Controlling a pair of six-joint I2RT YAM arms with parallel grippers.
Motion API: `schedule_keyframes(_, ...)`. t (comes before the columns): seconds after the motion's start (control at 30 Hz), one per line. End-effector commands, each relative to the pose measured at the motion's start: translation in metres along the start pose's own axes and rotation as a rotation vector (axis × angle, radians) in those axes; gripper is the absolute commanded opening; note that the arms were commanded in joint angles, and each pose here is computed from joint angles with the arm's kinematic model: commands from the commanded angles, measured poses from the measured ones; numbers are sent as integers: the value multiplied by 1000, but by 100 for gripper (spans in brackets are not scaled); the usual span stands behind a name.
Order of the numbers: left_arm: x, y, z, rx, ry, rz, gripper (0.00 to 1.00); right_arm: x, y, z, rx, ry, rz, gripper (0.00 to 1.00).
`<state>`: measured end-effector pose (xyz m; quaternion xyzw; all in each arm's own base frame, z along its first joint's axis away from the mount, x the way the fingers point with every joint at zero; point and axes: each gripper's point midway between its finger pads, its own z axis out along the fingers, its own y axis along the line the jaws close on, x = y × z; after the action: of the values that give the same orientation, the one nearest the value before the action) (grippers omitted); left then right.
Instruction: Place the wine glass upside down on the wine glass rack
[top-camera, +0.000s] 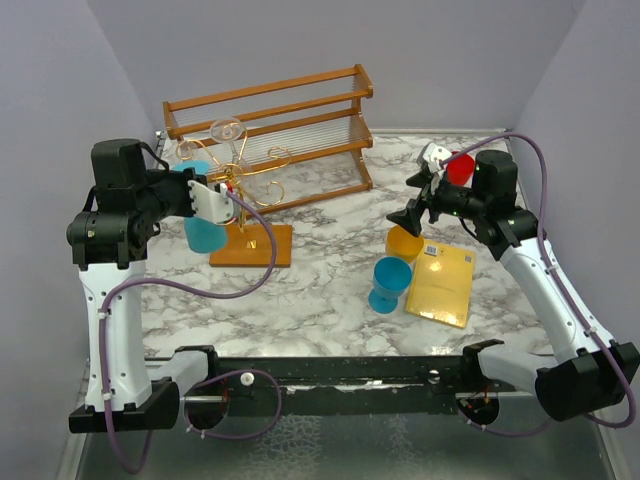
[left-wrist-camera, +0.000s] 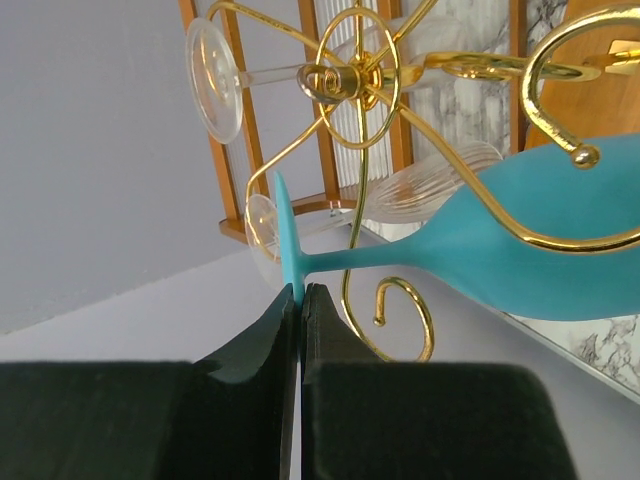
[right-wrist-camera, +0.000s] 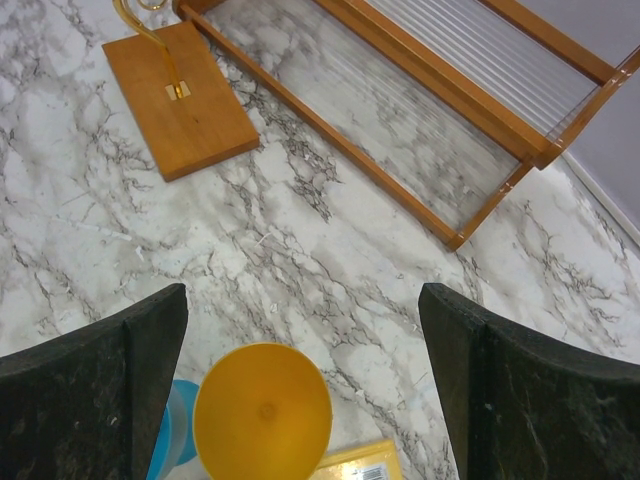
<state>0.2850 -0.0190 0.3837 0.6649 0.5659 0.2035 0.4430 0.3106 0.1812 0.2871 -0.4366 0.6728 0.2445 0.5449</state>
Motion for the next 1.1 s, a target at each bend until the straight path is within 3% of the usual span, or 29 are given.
schedule_keyframes(0.0, 9, 12, -4, -47, 56, 11, 0, -1, -3, 3, 7, -10, -25, 98)
schedule_keyframes(1.07, 31, 2, -24, -44, 212, -34, 0, 0, -2, 3, 2, -8, -19, 98)
